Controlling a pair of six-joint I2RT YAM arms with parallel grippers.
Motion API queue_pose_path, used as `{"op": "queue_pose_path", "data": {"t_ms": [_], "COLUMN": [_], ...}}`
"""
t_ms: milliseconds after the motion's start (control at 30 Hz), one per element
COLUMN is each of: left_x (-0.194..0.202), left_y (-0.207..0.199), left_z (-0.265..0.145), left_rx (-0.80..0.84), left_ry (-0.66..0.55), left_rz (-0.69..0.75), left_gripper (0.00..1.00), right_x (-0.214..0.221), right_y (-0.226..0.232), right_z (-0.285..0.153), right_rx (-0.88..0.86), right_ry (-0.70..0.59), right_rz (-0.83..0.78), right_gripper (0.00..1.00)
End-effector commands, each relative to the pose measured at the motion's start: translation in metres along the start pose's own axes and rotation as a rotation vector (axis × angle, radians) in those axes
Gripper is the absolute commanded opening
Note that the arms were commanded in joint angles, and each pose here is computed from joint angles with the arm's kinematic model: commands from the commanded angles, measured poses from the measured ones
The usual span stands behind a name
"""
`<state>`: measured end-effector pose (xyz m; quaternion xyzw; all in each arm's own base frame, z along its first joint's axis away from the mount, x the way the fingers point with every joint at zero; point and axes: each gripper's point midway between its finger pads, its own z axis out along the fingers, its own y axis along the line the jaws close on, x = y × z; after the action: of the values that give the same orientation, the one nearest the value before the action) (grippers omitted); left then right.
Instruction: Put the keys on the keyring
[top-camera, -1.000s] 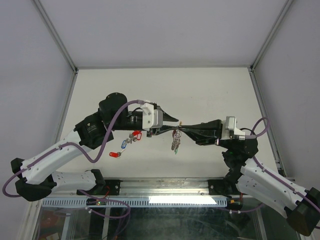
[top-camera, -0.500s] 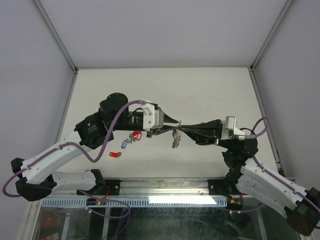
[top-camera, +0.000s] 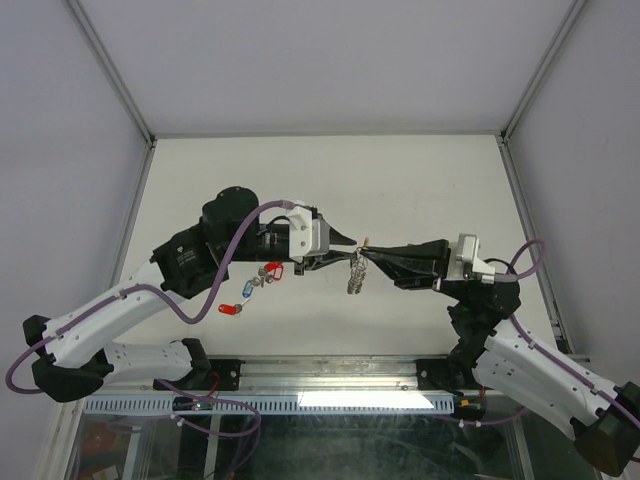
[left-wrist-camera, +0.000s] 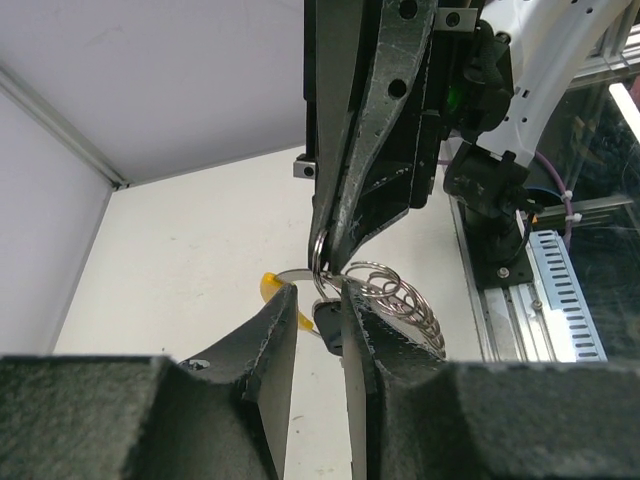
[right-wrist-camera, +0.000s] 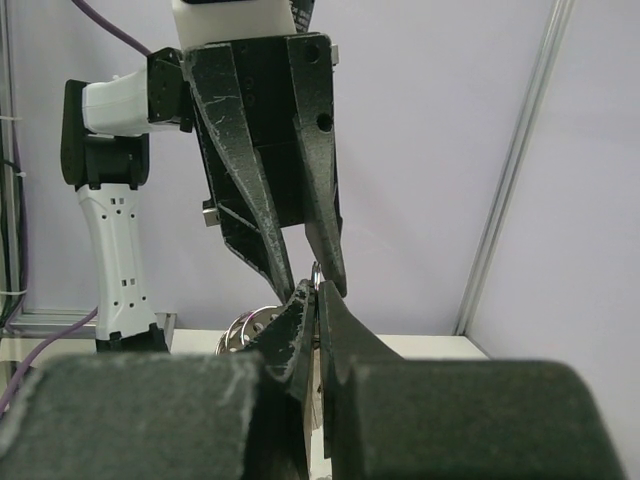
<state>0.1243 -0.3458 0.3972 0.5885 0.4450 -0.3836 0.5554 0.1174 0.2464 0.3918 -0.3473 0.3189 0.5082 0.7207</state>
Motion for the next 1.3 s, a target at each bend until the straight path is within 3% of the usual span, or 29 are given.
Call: {"op": "queue_pose_path", "data": {"t_ms": [0,233,500,967,1067,1167,1267], "left_x": [-0.014,-0.010,-0.011,0.001,0.008,0.019,0.029], "left_y": [0.002,0.012,0.024,0.035,0.038,0.040,0.043], "left_z": [-0.006,-0.011,-0.014,0.003,0.010,0.016,0.021], "left_rx": [-0.040,-0.151,-0.259,-0.307,-0.316,-0.332,-0.354], "left_ry": [-0.046,-0.093,-0.180,-0.229,-0.224,-0.212,-0.200], "left_rz": [0.004,-0.084,-0.156,-0.229,-0.252,-0.269,-0.278], "left_gripper": [0.24,0.35,0.39,0.69,0.81,0.83,0.76], "right_x": [-0.033,-0.035,-0.034,-0.038,-0.040,-0.042,-0.043], "right_y": [-0.011,-0.028,-0.045,-0.071,-0.074,-0.075,-0.076], "right_z": [0.008,0.005,0.007,0.006,0.007,0.009,0.011], "right_rx": [0.055,0.153,0.231,0.369,0.382,0.383,0.383], "right_ry": [-0.076,-0.074,-0.051,-0.056,-0.066,-0.077,-0.087], "right_rz": [-0.078,-0.094,-0.105,-0.088,-0.081,-0.072,-0.062], "right_gripper": [0.00,0.00,0.00,0.00,0.00,0.00,0.00]}}
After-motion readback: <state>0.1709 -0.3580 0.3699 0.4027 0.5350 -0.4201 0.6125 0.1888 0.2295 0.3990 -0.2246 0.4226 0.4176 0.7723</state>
